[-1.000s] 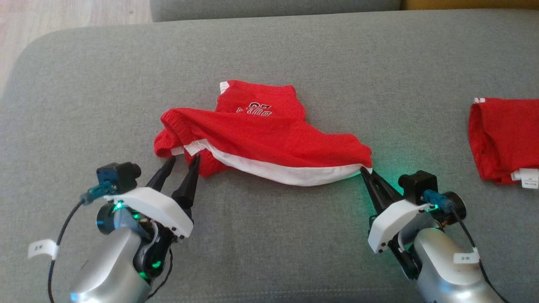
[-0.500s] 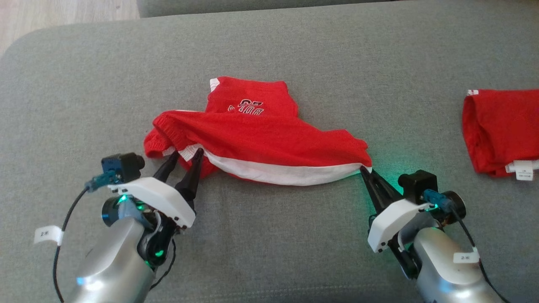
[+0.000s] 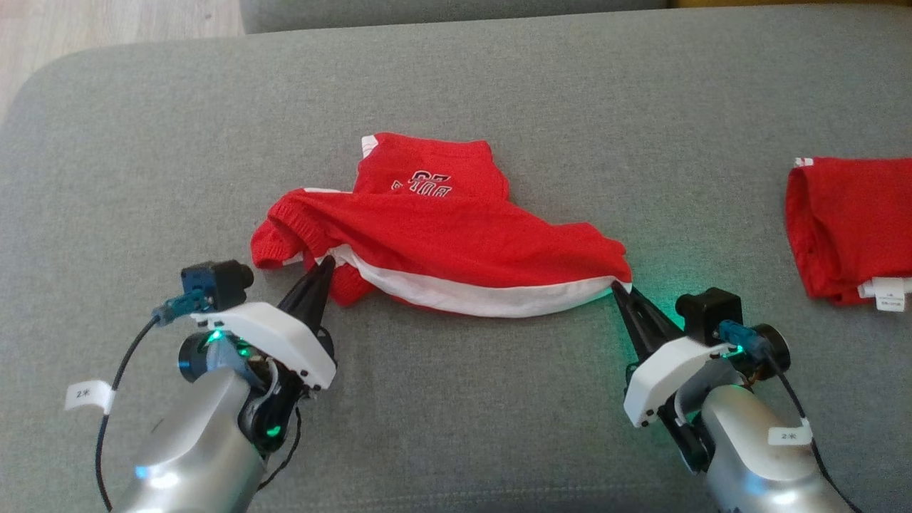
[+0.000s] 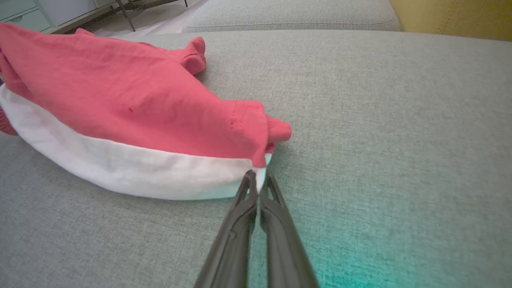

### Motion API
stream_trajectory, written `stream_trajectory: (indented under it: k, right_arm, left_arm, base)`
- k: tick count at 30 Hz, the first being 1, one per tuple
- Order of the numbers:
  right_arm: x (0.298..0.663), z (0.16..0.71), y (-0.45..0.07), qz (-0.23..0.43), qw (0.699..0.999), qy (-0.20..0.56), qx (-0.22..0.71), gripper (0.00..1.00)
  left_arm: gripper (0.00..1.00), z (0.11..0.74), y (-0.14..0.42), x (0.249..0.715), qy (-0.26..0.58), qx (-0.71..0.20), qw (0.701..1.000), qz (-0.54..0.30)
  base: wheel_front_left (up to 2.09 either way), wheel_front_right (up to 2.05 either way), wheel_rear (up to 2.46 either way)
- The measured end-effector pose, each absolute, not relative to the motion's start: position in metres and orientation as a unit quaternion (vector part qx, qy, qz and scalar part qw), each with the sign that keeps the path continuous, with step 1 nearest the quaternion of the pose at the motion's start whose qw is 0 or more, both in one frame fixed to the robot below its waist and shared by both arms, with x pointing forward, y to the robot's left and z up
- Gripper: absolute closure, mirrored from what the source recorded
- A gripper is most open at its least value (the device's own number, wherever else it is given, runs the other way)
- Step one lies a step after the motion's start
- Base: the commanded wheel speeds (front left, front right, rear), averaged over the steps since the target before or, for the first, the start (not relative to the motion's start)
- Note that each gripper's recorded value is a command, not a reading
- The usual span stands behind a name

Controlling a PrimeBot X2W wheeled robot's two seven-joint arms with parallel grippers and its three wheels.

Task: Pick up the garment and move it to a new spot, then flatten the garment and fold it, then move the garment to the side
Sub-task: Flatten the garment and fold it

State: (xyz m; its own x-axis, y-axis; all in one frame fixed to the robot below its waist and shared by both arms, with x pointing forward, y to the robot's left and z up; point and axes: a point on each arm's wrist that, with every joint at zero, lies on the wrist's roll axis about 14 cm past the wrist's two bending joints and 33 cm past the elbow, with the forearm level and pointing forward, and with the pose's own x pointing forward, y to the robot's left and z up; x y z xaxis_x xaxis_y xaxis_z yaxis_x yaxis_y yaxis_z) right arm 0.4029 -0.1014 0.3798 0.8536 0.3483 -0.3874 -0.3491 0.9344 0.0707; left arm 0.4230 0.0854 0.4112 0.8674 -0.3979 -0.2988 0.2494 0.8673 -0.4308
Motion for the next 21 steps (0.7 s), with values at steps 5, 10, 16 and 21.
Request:
stream_trajectory:
  k: [5, 10, 16, 21]
  right_arm:
    - [0.402, 0.383, -0.102, 0.180, 0.964, 0.197, -0.003, 1.00]
    - [0.402, 0.394, -0.104, 0.178, 0.967, 0.183, -0.006, 1.00]
    - [0.412, 0.425, -0.121, 0.166, 0.976, 0.138, -0.016, 1.00]
    - [0.440, 0.494, -0.152, 0.168, 0.979, 0.062, -0.099, 1.00]
  left_arm:
    - [1.00, 0.416, 0.085, 0.421, 0.187, -0.187, 0.948, -0.178]
    - [1.00, 0.429, 0.082, 0.418, 0.172, -0.171, 0.950, -0.195]
    - [1.00, 0.454, 0.078, 0.413, 0.147, -0.123, 0.952, -0.241]
    - [1.00, 0.494, 0.069, 0.408, 0.110, -0.086, 0.947, -0.290]
  base:
    - [0.00, 0.00, 0.00]
    - [0.00, 0.00, 0.00]
    - [0.00, 0.00, 0.00]
    - [0.00, 0.00, 0.00]
